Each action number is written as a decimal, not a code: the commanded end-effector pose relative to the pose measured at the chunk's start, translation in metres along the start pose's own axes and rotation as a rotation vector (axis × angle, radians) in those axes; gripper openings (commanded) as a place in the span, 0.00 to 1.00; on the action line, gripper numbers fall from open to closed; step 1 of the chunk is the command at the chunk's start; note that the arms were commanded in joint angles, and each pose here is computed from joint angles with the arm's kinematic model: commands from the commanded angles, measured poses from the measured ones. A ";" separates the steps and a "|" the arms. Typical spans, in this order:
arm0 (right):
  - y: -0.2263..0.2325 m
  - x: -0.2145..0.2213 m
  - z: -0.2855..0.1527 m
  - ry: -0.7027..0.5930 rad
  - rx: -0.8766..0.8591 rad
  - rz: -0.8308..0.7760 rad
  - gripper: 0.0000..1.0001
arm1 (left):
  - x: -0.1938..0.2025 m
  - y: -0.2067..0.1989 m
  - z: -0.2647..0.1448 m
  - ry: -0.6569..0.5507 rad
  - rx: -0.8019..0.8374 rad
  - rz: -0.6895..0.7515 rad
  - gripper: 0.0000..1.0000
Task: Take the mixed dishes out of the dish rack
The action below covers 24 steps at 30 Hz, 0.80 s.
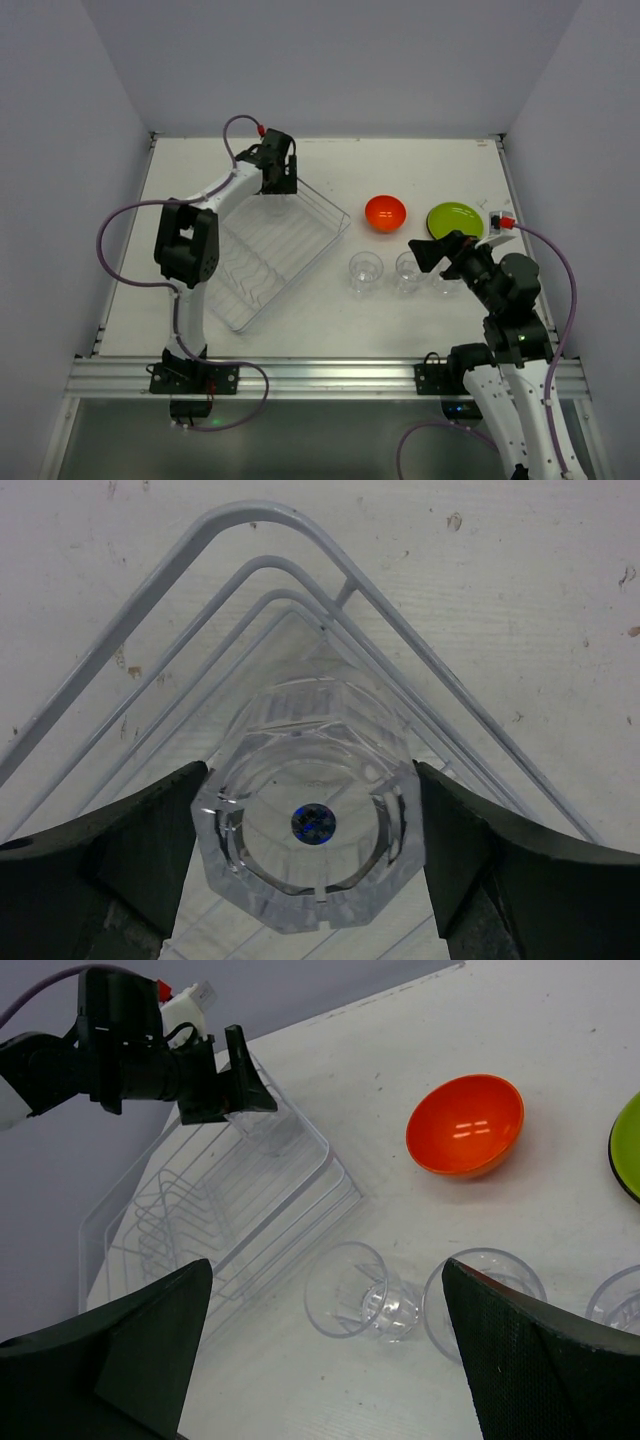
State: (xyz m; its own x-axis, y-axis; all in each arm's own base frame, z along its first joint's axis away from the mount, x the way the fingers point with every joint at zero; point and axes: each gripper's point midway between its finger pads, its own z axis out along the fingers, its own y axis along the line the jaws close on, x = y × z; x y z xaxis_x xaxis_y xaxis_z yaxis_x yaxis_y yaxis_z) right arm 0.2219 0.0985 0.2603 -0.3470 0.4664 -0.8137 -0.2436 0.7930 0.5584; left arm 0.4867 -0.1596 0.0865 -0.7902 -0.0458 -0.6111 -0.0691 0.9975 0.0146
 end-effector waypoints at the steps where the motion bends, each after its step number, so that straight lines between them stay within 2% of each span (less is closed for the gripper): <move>1: 0.008 -0.003 0.003 -0.008 -0.047 -0.002 0.99 | -0.020 -0.008 -0.007 -0.053 0.043 -0.018 0.83; 6: 0.008 -0.003 0.004 -0.003 -0.044 -0.004 0.99 | -0.022 -0.013 -0.017 -0.062 0.083 -0.034 0.45; 7: 0.008 -0.004 0.004 -0.004 -0.043 -0.004 0.99 | -0.021 -0.013 -0.019 -0.061 0.085 -0.035 0.30; 9: 0.008 -0.003 0.004 -0.003 -0.042 -0.003 0.99 | -0.023 -0.015 -0.027 -0.071 0.099 -0.044 0.13; 12: 0.007 -0.003 0.005 0.000 -0.042 -0.007 0.99 | -0.026 -0.019 -0.043 -0.089 0.123 -0.048 0.00; 16: 0.011 0.001 0.004 0.017 -0.070 -0.026 0.99 | -0.035 -0.026 -0.080 -0.146 0.162 -0.044 0.00; 19: 0.014 0.003 0.005 0.033 -0.093 -0.033 0.99 | -0.042 -0.037 -0.122 -0.212 0.217 -0.040 0.00; 23: 0.025 0.010 0.008 0.085 -0.167 -0.044 0.99 | -0.050 -0.056 -0.203 -0.350 0.382 -0.050 0.00; 24: 0.031 0.011 0.009 0.094 -0.205 -0.051 0.99 | -0.043 -0.067 -0.212 -0.362 0.434 -0.044 0.00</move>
State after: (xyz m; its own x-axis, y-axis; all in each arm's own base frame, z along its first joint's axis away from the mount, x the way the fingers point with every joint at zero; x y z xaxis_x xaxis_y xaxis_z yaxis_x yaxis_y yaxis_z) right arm 0.2210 0.1143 0.2577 -0.4022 0.4279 -0.8094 -0.3185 0.7634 0.5619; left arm 0.4193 -0.2084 0.2059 -0.6619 -0.0601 -0.7471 0.0949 0.9820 -0.1631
